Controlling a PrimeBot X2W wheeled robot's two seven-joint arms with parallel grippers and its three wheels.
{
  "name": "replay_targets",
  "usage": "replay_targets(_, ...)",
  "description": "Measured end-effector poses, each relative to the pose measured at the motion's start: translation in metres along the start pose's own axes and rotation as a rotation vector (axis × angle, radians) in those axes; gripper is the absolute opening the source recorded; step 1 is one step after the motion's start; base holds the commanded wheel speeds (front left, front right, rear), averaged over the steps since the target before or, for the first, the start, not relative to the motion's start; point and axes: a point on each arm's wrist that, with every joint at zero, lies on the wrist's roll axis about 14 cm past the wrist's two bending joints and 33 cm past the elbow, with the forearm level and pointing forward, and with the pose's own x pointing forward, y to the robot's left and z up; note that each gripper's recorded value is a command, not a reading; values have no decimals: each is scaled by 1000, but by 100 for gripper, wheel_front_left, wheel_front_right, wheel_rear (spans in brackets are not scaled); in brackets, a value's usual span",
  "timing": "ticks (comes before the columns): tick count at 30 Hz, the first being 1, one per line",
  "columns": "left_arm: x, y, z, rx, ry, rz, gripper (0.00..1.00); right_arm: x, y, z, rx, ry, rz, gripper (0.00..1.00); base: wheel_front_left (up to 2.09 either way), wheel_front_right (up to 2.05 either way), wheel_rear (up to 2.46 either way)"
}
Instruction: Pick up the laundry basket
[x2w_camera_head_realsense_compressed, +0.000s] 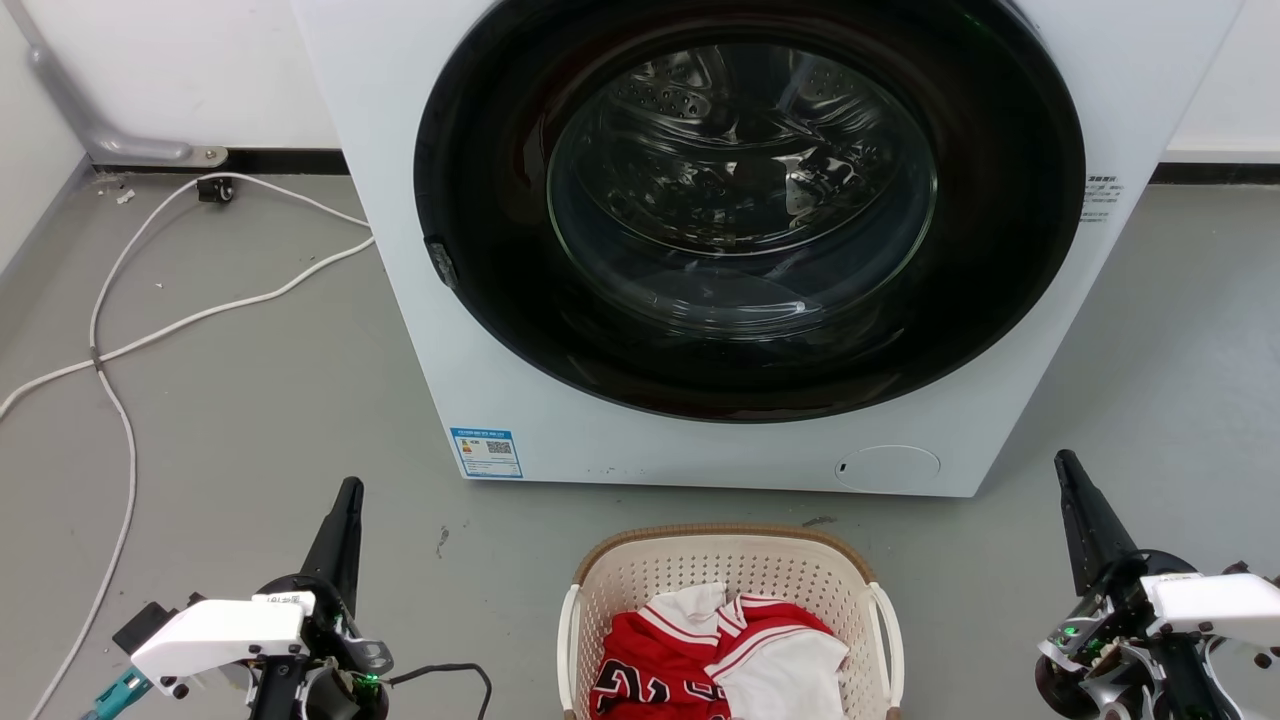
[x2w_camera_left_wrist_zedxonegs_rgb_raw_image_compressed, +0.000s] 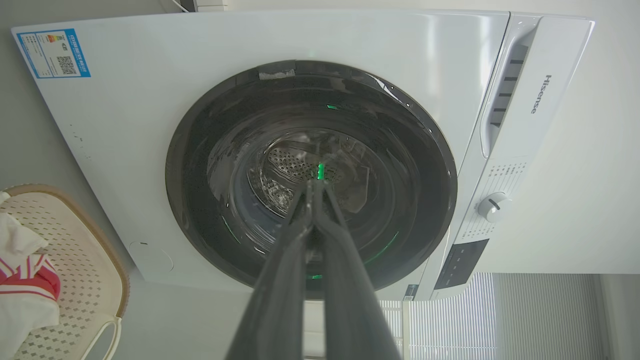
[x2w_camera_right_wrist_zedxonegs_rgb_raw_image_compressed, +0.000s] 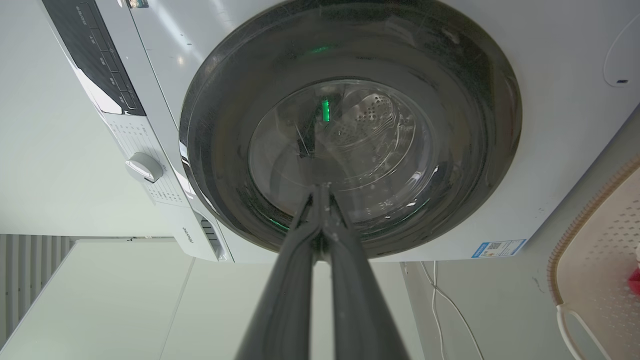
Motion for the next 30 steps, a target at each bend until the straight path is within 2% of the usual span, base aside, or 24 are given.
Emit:
replay_targets(15,0,0,0,2,0,0,0,0,0,0,0,0,0,0,0,0,0)
replay_targets(16,0,1,0,1,1,3,100,0,-1,0,0,0,-2,100,0,0,0)
replay_targets(21,-12,26,-2,-8,-1,77,100,-13,-27,1,6,-8,-79,100,0,0,0)
replay_targets(30,-12,22,-2,27,-23,64,100,-15,-24,5,-16,-44,-71,100,0,0,0)
